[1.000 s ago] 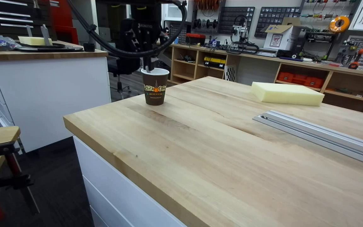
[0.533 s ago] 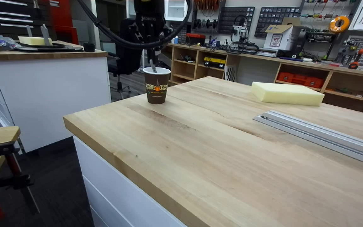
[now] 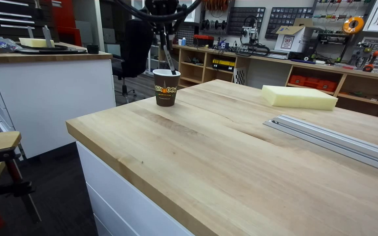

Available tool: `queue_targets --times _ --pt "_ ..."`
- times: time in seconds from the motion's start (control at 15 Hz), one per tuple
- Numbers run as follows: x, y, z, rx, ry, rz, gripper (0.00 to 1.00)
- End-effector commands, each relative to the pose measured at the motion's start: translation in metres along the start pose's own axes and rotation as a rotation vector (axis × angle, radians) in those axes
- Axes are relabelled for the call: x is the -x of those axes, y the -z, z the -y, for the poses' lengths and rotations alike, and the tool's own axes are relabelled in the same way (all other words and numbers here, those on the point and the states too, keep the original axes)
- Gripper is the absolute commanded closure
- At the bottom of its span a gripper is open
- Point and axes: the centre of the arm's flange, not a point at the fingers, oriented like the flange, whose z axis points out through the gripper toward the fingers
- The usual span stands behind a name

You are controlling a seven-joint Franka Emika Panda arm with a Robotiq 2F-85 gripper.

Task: Take the marker out of the cup and put it on the counter

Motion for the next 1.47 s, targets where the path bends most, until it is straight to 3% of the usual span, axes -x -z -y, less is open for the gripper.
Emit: queue_targets --times 0.0,0.33,0.67,0.93,1.4 --pt "-0.001 0.037 -0.003 0.053 0.015 0.014 0.94" --pt "0.01 0.063 -0.038 0.125 -0.075 0.033 0.94" --pt "0.038 0.061 -0.079 0.2 -0.309 0.159 0.94" --pt "0.063 0.054 -0.107 0.202 -0.471 0.226 0.94" --pt "0.105 0.045 -0.18 0.206 -0.742 0.237 0.94"
